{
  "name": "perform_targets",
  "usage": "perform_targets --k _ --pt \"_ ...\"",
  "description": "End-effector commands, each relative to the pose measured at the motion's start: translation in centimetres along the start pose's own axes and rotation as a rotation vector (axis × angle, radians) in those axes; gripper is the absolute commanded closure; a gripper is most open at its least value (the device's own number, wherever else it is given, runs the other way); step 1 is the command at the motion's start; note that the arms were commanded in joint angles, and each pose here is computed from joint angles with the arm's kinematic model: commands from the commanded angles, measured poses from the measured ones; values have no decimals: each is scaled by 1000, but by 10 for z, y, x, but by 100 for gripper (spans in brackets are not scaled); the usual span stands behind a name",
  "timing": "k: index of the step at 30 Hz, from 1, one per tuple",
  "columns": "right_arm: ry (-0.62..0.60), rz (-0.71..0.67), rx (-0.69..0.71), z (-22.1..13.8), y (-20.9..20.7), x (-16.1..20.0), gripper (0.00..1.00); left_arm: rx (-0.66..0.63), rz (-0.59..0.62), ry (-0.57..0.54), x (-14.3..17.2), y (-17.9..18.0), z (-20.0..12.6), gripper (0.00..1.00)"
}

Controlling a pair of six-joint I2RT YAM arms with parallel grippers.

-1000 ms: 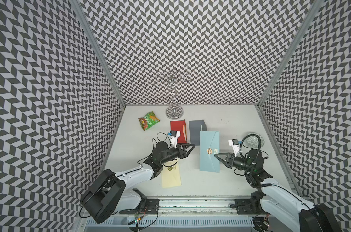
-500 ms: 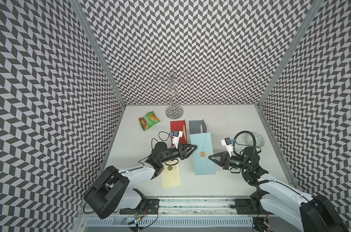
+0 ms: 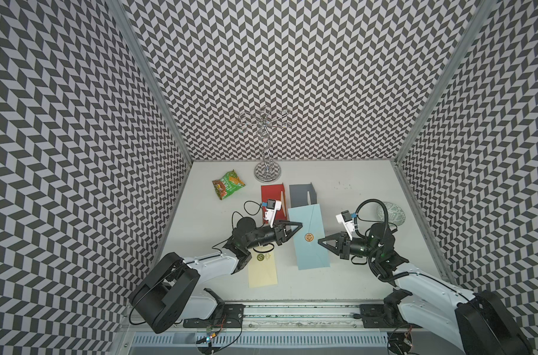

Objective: Open the envelope
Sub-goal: Open the envelope flap on the envelope.

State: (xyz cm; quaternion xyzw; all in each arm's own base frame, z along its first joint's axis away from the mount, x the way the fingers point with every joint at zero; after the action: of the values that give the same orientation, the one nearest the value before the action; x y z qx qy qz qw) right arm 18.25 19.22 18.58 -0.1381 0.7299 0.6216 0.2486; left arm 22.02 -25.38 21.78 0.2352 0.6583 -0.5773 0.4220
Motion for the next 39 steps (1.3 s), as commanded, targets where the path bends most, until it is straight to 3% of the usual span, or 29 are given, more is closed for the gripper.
perform_targets --k 1,7,20,23,29,39 --pt "-7 -56 -24 3 8 -6 100 74 60 -19 -16 -15 7 85" --pt "5 -44 -6 7 1 -8 100 58 71 -30 -16 -15 5 100" --pt "1 -21 36 11 -8 -12 96 53 82 -34 -17 -17 3 100" --pt "-4 -16 52 11 -10 -14 92 55 83 -35 -18 -17 3 100" --pt "-38 -8 102 11 -14 -20 76 52 90 -47 -21 -19 2 100" --pt "-170 33 307 0 -22 -41 62 -7 98 -74 -20 -18 -8 100"
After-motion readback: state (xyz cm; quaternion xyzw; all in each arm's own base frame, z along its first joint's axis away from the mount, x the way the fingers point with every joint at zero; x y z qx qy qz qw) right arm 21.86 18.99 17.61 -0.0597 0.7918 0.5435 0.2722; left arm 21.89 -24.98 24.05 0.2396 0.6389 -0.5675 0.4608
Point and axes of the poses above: each gripper's point midway between its finger pads, its own z axis out along the fingers, its own y axis along the line the jaws close on, x = y × z, the point moved 5 cm from there along -z, back along the fingers, and after that the axes turned 11 degrees about z, right-handed, at the moved point
